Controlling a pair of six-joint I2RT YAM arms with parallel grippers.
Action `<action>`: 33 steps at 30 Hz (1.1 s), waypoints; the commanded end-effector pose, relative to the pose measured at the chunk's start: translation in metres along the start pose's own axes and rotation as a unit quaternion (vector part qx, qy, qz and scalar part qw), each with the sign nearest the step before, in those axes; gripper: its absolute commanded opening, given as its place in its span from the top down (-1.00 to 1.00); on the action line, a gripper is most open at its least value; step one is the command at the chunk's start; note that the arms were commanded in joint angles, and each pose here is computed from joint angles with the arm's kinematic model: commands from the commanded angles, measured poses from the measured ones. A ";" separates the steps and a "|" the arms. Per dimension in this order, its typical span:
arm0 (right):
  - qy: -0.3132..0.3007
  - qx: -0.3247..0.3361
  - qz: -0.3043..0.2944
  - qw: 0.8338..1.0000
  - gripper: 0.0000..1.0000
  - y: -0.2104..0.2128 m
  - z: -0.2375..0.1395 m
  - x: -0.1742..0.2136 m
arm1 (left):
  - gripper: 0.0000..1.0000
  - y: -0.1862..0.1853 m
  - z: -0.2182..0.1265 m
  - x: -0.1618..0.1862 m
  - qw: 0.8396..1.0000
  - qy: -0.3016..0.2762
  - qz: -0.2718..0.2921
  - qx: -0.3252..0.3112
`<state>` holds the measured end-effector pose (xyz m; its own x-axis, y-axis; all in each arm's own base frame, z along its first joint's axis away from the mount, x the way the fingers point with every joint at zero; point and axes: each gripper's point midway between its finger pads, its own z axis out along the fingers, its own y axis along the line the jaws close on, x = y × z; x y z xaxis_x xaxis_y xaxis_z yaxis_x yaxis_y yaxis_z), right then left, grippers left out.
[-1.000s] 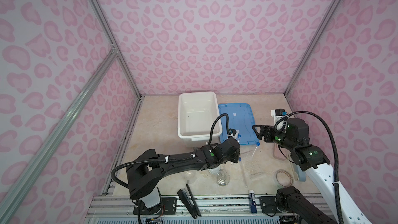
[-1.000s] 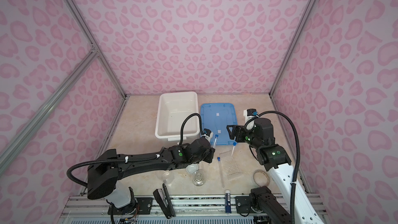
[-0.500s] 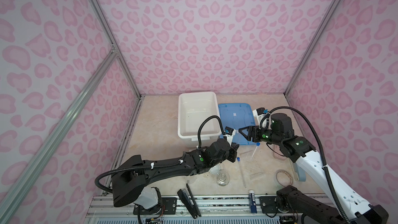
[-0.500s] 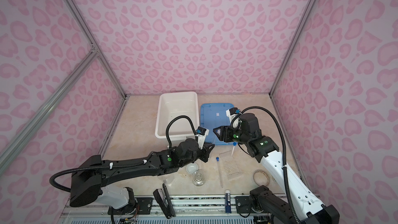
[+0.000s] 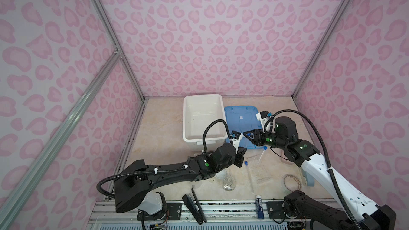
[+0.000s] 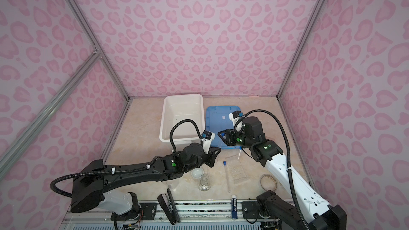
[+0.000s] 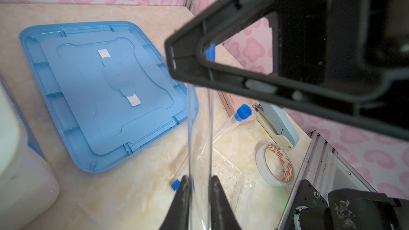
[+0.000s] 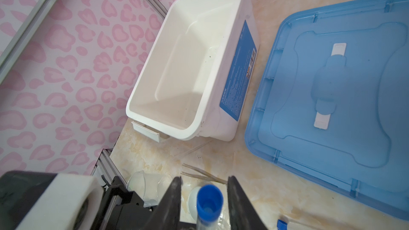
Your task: Organize the chemistry lab equipment
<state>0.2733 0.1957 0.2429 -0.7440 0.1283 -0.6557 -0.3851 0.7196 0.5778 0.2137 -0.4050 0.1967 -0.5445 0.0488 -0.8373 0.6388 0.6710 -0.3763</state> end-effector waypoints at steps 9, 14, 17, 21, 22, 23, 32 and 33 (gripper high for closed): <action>-0.013 -0.014 0.001 1.000 0.51 0.005 -0.002 -0.002 | 0.65 -0.007 0.005 -0.009 1.000 -0.014 -0.002 0.008; -0.011 -0.010 -0.003 1.000 0.57 0.002 -0.001 0.001 | 0.62 -0.006 0.007 -0.006 1.000 -0.012 -0.003 0.002; -0.010 -0.009 -0.006 1.000 0.58 0.001 -0.001 0.001 | 0.56 -0.007 0.006 -0.007 1.000 -0.012 -0.003 0.003; -0.023 0.007 -0.019 1.000 0.59 -0.002 -0.007 -0.002 | 0.34 -0.010 0.006 -0.008 1.000 -0.011 -0.004 0.009; -0.028 0.013 -0.023 0.999 0.59 -0.003 -0.009 -0.003 | 0.30 -0.010 0.005 -0.008 1.000 -0.011 -0.006 0.010; -0.035 0.022 -0.028 0.999 0.59 -0.005 -0.012 -0.005 | 0.29 -0.012 0.004 -0.009 1.000 -0.011 -0.008 0.012; -0.105 0.099 -0.081 0.986 0.62 -0.020 -0.052 -0.010 | -0.03 -0.026 -0.006 -0.015 0.998 -0.017 -0.043 0.048; -0.116 0.113 -0.090 0.983 0.62 -0.023 -0.058 -0.008 | -0.07 -0.028 -0.009 -0.016 0.997 -0.018 -0.049 0.055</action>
<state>0.2562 0.1578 0.2667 -0.5748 0.1455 -0.8053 -0.3968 0.8110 0.4298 0.2055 -0.4141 0.2039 -0.5781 0.0208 -0.8157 0.6342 0.6405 -0.4331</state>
